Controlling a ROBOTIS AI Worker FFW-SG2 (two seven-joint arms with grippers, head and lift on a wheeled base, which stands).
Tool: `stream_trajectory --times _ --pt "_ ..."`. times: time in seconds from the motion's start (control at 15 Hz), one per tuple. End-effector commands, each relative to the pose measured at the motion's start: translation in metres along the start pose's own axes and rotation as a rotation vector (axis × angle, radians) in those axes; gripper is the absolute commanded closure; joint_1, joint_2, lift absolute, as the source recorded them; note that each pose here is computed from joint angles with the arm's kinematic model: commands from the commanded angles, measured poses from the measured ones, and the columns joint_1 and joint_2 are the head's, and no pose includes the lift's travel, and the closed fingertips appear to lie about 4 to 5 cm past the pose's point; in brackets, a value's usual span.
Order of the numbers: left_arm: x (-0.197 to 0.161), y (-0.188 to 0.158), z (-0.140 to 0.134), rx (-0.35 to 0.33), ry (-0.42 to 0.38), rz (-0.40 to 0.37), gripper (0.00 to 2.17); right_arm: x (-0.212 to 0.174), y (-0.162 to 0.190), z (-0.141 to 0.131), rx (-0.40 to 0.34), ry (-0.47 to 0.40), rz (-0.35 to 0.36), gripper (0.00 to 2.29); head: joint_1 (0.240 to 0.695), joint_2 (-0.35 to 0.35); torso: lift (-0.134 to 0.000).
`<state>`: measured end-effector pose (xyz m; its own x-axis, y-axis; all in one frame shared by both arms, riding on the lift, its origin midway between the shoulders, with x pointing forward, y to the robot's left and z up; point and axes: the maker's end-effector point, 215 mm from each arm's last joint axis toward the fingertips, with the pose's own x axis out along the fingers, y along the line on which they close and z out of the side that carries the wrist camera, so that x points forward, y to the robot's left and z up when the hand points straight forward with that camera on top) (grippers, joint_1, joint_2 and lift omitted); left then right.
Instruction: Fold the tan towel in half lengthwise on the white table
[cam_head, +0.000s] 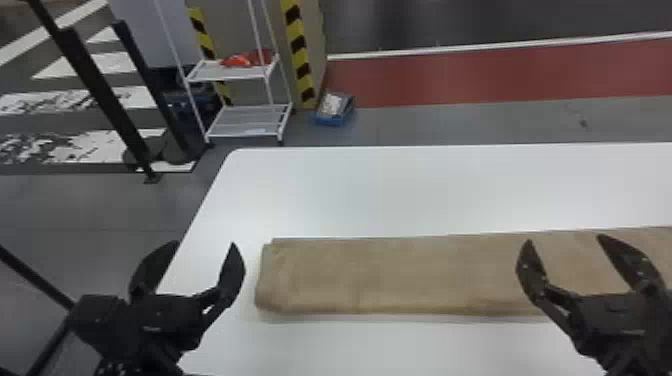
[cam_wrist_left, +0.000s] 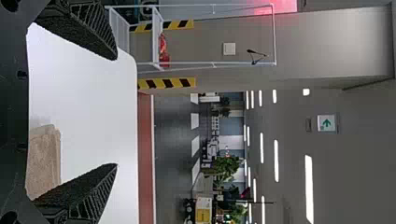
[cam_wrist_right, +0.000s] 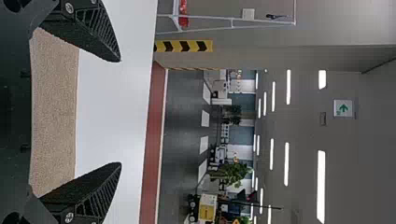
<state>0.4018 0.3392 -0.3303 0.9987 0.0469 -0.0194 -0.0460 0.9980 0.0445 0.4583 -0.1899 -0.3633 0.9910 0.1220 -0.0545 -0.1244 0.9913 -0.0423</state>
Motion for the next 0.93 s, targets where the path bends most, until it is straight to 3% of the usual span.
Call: stream_trajectory --times 0.0,0.87 --pt "-0.0002 0.0001 -0.0003 -0.002 -0.004 0.003 0.06 -0.0005 -0.0002 -0.0018 0.004 0.007 -0.003 0.09 0.695 0.194 -0.098" --pt "0.0003 -0.0075 -0.0034 -0.006 0.003 -0.015 0.06 -0.0051 -0.0049 -0.0072 0.010 0.024 -0.011 0.09 0.695 0.181 -0.098"
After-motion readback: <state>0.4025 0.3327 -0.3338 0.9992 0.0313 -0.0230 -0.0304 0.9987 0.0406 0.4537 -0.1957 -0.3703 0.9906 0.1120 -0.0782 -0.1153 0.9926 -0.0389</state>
